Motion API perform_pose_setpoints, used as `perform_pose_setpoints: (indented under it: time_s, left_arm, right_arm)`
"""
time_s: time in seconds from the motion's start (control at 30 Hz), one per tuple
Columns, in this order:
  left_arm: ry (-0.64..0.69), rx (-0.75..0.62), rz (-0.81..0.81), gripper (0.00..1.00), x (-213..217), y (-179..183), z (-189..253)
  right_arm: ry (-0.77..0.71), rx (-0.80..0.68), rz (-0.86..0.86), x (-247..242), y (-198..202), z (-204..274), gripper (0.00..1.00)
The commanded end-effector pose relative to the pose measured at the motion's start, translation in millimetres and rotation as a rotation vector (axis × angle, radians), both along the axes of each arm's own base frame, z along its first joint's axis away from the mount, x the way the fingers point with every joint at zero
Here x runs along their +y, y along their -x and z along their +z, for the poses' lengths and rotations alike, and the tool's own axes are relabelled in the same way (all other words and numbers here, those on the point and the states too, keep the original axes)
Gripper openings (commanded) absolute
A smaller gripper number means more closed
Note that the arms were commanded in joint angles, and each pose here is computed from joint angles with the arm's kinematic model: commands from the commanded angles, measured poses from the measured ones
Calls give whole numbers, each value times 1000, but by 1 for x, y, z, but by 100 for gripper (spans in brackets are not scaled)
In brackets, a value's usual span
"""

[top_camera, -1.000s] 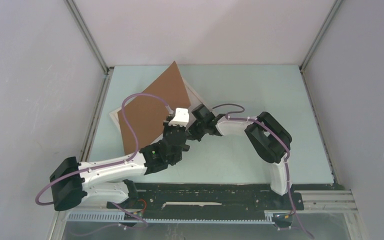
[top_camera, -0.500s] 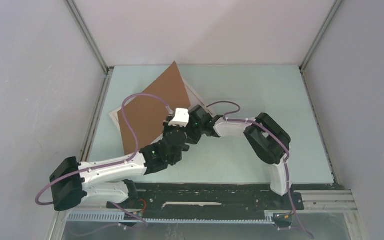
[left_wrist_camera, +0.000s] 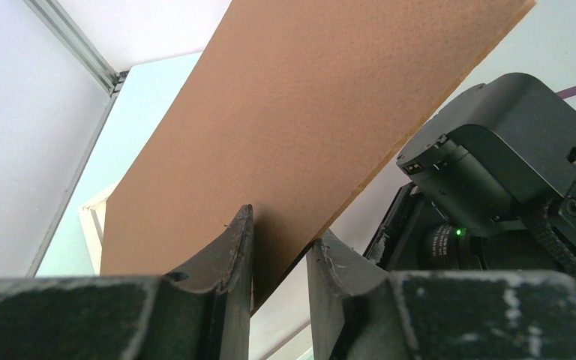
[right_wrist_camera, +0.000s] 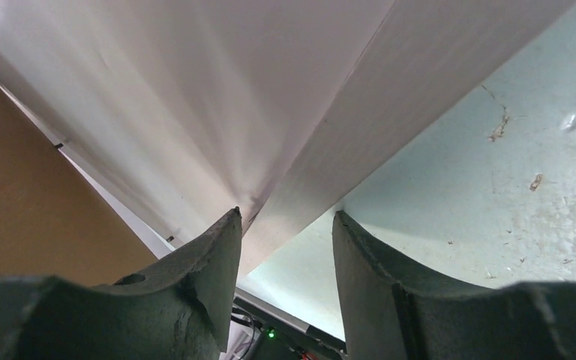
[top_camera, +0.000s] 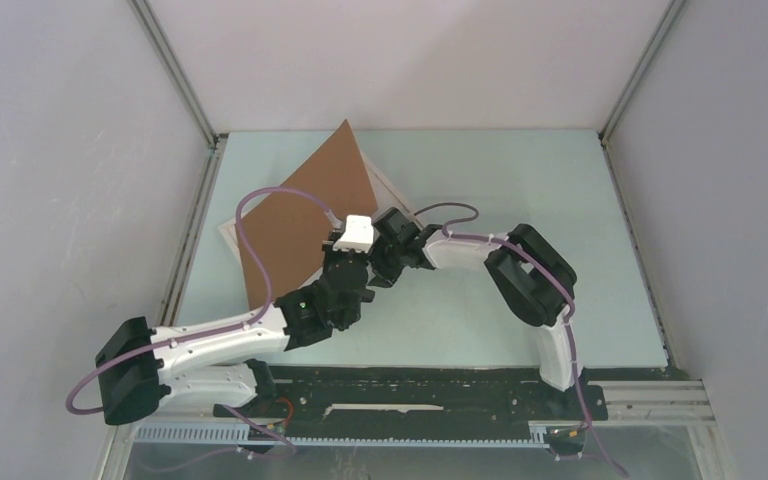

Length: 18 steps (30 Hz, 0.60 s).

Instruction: Put the photo into the frame

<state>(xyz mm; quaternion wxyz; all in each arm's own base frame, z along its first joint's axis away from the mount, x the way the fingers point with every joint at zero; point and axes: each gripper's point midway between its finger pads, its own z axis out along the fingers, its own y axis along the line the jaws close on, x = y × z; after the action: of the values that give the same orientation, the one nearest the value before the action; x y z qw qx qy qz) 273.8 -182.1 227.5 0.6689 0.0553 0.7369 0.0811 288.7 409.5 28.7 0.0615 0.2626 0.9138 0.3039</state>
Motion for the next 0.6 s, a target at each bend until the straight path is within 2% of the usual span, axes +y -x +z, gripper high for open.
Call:
perform_pose_setpoints:
  time_s: [0.0,0.2,0.23,0.3,0.4,0.57]
  left_arm:
    - [167,-46,-7,0,-6,-1,13]
    - [167,-46,-8,0,-6,-1,14]
    - [166,-45,-9,0,-6,-1,13]
    - [166,-45,-8,0,-7,-1,13]
    - [163,-45,-1,0,-5,-1,12]
    - [172,-43,-7,0,-5,0,10]
  right_arm:
    - [82,47,-20,-9,-1,-16,54]
    - [103,82,-29,-13,1,-19,33]
    - [104,80,-28,-13,1,-19,25]
    - [79,46,-21,-9,-3,-14,0]
    - [24,5,-31,-9,-2,-13,0]
    - [23,-49,-45,-16,-8,2,1]
